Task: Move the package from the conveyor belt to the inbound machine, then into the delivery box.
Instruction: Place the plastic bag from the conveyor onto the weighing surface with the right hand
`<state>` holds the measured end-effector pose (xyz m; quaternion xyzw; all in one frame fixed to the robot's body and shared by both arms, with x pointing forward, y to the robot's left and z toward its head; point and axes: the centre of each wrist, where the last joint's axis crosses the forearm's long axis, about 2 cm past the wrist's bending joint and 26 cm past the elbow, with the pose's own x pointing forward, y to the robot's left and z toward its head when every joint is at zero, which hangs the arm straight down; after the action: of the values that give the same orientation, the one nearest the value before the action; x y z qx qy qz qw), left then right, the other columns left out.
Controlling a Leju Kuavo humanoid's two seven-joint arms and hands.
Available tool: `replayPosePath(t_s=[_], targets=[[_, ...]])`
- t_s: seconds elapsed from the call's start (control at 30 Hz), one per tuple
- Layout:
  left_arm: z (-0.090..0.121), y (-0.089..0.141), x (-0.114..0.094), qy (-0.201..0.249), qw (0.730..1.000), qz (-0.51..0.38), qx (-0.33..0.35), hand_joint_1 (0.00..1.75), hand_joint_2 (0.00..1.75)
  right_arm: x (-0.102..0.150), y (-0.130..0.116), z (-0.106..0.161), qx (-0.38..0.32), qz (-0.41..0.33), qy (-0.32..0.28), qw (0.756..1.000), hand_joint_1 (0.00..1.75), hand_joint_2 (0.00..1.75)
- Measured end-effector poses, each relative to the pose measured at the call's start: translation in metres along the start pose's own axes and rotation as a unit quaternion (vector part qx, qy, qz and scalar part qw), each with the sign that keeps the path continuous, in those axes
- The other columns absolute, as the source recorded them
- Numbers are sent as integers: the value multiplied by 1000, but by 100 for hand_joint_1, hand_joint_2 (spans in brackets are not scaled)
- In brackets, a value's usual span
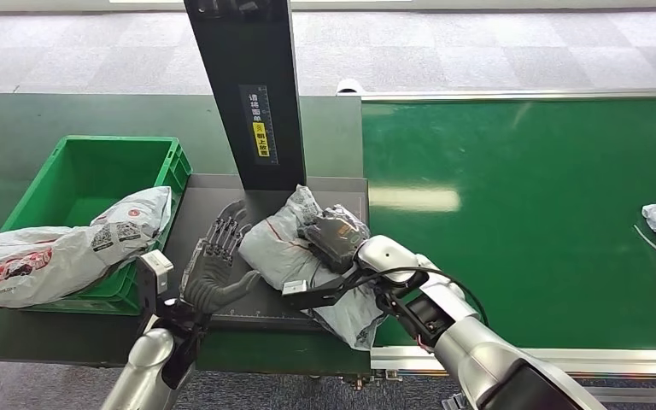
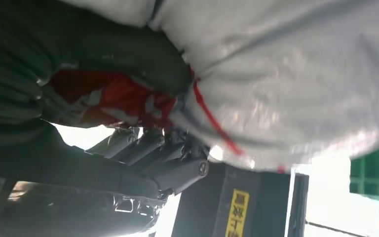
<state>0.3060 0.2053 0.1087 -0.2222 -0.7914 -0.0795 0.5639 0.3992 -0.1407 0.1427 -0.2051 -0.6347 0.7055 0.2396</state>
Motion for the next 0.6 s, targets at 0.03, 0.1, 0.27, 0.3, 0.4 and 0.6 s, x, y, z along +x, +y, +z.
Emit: replayPosePath(t_s=[0.03, 0.1, 0.27, 0.3, 0.4, 0.6], targets=[[0, 0, 0, 0, 1000, 0, 0, 0, 175, 1, 0, 0, -17, -18, -6, 1000, 0, 175], [0, 0, 0, 0, 1000, 1, -2, 0, 175, 3, 0, 1, -58, -58, -18, 996, 0, 175], [-1, 0, -2, 0, 1000, 4, -3, 0, 175, 13, 1, 7, -160, -142, -21, 977, 0, 175], [-1, 0, -3, 1, 1000, 4, -3, 0, 175, 14, 2, 9, -172, -153, -20, 973, 0, 175], [-1, 0, -4, 2, 1000, 5, -4, 0, 175, 16, 3, 14, -209, -200, -16, 957, 0, 175], [-1, 0, -5, 3, 1000, 5, -3, 0, 175, 19, 8, 28, -262, -269, 2, 927, 0, 175]])
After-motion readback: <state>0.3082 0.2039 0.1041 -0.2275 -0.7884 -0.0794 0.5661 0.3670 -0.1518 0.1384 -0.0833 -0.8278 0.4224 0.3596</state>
